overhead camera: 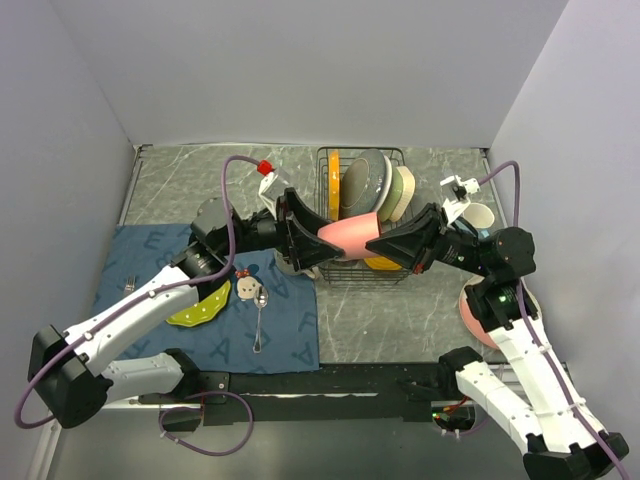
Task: Load the mixed dishes into the dish rack
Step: Pass the cup from the right arm to the left
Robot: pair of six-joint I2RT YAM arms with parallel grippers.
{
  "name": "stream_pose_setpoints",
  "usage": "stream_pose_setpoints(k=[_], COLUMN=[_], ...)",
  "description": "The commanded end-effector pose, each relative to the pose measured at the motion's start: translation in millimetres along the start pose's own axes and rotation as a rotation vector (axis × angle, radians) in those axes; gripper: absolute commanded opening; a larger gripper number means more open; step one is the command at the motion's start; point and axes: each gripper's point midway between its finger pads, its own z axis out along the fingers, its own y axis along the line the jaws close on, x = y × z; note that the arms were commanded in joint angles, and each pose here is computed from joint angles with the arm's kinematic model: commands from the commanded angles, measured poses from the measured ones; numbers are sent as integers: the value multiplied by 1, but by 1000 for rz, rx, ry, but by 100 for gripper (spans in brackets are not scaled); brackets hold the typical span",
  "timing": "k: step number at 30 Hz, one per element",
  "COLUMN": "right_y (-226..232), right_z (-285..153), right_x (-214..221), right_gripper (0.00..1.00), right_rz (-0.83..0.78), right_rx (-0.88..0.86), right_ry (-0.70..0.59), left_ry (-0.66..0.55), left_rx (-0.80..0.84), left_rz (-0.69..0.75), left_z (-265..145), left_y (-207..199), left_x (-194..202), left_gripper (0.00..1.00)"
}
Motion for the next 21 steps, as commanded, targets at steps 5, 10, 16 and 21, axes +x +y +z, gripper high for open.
stream_pose_setpoints(k=[5, 10, 16, 21], right_y=[-13, -26, -70, -118], right_z=[2, 3, -5, -30], right_x=[2, 8, 18, 20], right_gripper=[0, 9, 72, 100], right_rz=[26, 48, 75, 90], right_rx=[16, 53, 282, 586], right_ry=[-44, -48, -48, -91], left_ry=[-110, -112, -83, -53], left_rx=[17, -19, -159, -421], left_rz=[51, 31, 26, 28], left_z=[-5, -4, -4, -9], left_y=[-18, -10, 15, 62], left_x=[-28, -29, -26, -33], left_gripper=[65, 12, 1, 1])
